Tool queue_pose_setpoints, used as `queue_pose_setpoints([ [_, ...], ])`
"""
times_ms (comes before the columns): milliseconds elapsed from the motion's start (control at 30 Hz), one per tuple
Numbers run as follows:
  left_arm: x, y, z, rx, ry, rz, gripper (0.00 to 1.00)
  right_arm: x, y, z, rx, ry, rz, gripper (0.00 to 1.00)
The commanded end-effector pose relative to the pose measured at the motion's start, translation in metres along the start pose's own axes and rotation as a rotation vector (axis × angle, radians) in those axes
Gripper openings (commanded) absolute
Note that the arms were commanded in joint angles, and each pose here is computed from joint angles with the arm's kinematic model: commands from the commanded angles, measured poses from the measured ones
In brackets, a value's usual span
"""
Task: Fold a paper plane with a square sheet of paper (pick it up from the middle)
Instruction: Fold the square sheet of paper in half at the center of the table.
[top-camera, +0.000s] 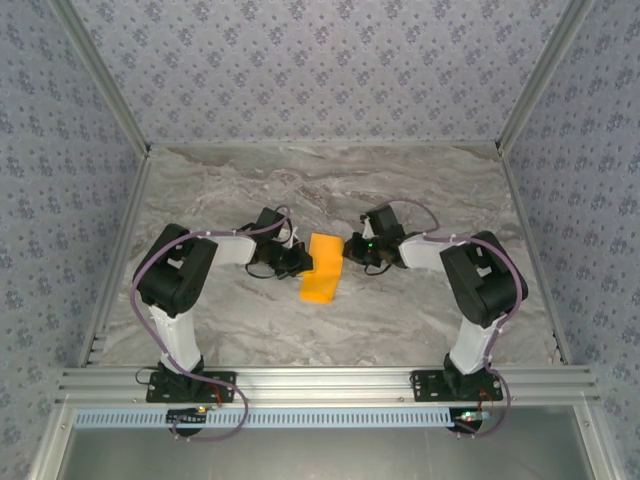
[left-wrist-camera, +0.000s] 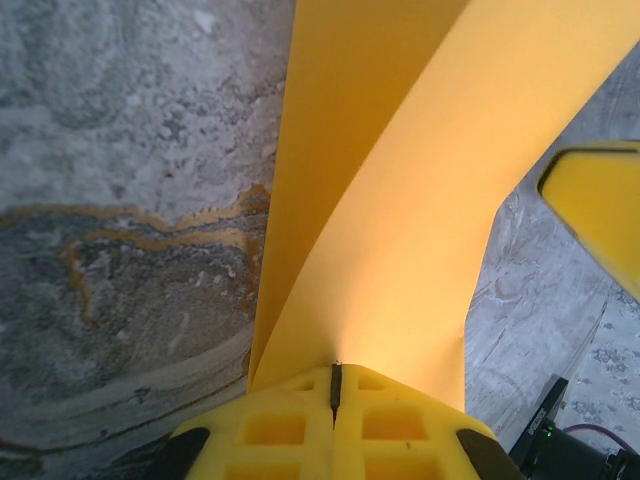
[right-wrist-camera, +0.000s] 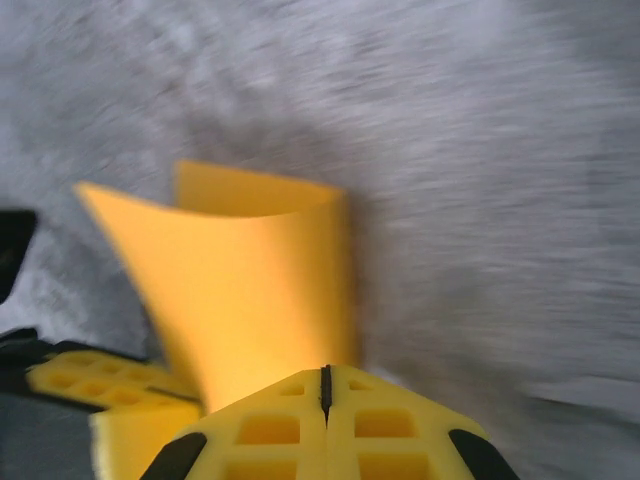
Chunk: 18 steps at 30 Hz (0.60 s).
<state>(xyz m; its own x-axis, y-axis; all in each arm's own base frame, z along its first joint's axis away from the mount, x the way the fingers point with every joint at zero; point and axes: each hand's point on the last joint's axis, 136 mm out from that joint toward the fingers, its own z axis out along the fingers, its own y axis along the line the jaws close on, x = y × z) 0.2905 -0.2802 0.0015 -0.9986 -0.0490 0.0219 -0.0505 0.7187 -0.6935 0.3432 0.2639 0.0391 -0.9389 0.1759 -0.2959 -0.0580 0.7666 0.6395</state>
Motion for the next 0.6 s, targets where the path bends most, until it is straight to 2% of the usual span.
queue_pose_setpoints([
  [0, 0.071, 0.144, 0.006, -0.501, 0.143, -0.230, 0.00, 0.007, 0.029, 0.019, -0.061, 0.043, -0.074, 0.00],
  [233, 0.072, 0.145, 0.006, -0.507, 0.147, -0.230, 0.00, -0.002, 0.003, 0.039, -0.036, 0.043, 0.008, 0.00],
  [467, 0.074, 0.146, 0.007, -0.501, 0.153, -0.225, 0.00, -0.047, -0.061, 0.006, 0.075, -0.104, 0.084, 0.00],
  [567, 0.073, 0.145, 0.007, -0.499, 0.151, -0.224, 0.00, -0.055, -0.057, -0.001, 0.079, -0.113, 0.067, 0.00],
])
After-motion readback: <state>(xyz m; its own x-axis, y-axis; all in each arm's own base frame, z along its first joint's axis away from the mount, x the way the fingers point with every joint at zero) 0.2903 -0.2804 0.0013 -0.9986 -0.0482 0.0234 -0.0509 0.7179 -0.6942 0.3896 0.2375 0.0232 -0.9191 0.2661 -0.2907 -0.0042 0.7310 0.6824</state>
